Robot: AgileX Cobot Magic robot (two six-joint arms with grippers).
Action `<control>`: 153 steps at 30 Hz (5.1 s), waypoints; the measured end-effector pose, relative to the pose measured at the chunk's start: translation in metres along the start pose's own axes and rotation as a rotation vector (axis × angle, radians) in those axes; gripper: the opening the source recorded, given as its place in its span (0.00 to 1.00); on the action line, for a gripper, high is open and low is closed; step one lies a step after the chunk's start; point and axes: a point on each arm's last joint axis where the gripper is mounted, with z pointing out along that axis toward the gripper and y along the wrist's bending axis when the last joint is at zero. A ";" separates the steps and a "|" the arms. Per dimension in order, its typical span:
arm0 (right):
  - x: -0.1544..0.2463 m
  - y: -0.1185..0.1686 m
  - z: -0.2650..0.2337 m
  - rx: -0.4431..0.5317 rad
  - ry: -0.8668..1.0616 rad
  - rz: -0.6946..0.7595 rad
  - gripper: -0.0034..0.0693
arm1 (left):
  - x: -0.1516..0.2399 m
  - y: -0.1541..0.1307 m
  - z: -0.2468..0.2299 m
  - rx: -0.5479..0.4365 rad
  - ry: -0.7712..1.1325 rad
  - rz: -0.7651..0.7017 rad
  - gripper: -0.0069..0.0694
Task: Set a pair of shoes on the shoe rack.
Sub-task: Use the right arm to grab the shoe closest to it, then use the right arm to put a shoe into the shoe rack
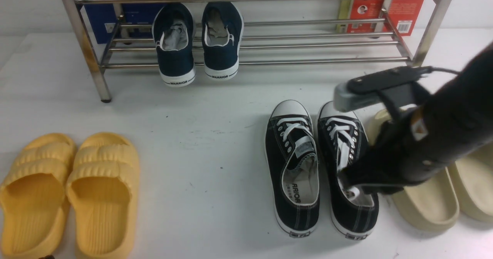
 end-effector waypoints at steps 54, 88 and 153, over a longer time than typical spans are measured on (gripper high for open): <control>-0.050 0.018 0.111 0.039 0.086 0.130 0.63 | 0.000 0.000 0.000 0.000 0.000 0.000 0.24; -0.108 -0.020 0.044 -0.042 -0.133 0.242 0.07 | 0.000 0.000 0.000 0.000 0.000 0.000 0.29; -0.243 -0.078 0.065 -0.148 -0.418 0.261 0.46 | 0.000 0.000 0.000 0.000 0.000 0.000 0.36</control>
